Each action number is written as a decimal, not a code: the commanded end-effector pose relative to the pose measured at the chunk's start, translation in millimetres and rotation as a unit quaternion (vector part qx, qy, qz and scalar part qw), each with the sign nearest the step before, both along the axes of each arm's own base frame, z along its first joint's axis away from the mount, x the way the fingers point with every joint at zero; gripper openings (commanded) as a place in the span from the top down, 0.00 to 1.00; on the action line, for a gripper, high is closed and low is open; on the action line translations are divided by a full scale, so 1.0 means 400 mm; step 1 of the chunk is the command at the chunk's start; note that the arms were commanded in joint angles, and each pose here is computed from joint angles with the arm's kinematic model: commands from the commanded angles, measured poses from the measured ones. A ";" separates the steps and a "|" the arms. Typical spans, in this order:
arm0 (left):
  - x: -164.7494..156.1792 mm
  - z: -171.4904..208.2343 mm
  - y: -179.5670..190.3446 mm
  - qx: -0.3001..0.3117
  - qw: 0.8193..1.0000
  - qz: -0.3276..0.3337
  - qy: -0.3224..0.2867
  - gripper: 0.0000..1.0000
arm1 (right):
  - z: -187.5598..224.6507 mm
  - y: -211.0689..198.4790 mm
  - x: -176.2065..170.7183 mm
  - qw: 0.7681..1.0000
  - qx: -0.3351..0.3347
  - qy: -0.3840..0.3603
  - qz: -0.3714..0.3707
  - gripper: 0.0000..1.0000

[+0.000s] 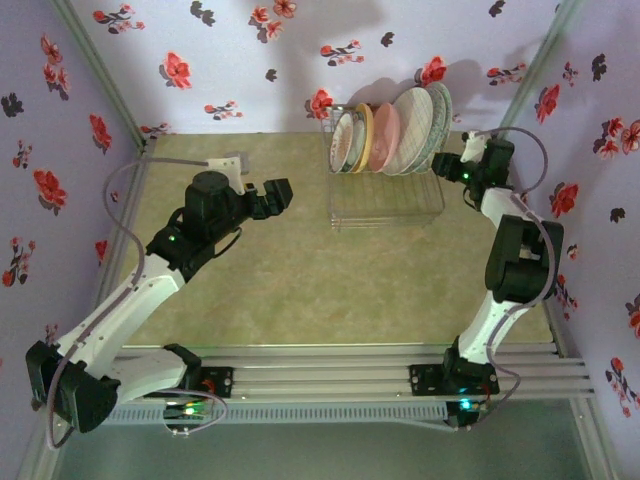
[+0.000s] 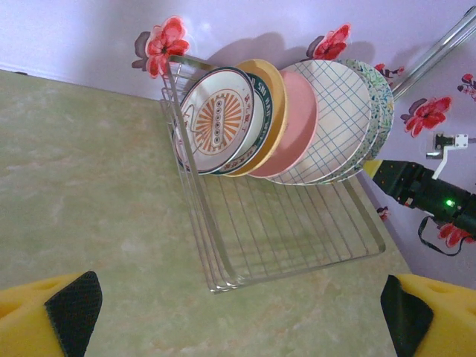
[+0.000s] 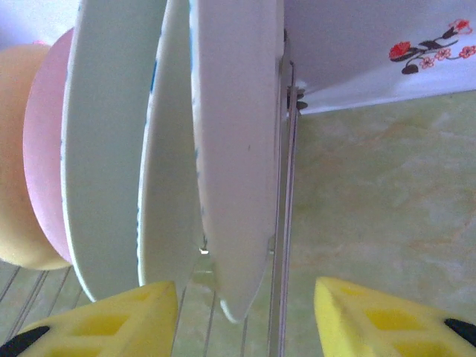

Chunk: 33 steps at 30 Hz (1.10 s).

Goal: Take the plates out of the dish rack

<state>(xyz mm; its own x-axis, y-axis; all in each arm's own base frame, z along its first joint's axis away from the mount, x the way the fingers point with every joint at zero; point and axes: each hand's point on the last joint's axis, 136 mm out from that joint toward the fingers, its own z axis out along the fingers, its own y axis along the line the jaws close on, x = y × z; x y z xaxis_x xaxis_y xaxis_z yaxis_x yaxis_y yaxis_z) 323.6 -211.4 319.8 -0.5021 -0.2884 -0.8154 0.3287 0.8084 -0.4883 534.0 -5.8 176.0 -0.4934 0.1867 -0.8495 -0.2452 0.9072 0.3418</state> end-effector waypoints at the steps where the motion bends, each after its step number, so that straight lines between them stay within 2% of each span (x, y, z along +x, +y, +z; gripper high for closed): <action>1: -0.001 0.067 -0.015 -0.012 0.999 -0.015 -0.036 0.00 | 0.015 -0.013 0.027 1.000 0.007 0.001 -0.008 0.48; 17: -0.002 0.099 -0.017 -0.019 0.998 -0.017 -0.050 0.00 | 0.008 0.020 0.069 1.000 0.002 0.012 -0.006 0.63; 24: -0.005 0.095 -0.014 -0.020 0.999 -0.016 -0.048 0.00 | 0.011 0.037 0.070 1.000 -0.009 0.020 -0.010 0.82; 28: -0.006 0.093 -0.014 -0.021 0.999 -0.016 -0.048 0.00 | 0.039 0.041 0.069 0.999 -0.023 0.014 -0.029 0.85; 33: -0.006 0.091 -0.014 -0.024 0.999 -0.016 -0.047 0.00 | 0.080 0.029 0.067 0.997 -0.046 0.010 -0.064 0.96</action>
<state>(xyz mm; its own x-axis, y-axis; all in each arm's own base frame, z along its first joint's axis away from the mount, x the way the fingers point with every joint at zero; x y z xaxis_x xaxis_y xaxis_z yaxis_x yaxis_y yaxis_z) 324.7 -213.8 337.0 -0.4716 -0.3015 -0.8287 0.3563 0.7945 -0.4918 560.3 0.4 179.9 -0.5194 0.1780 -0.8358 -0.1272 0.9511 0.2816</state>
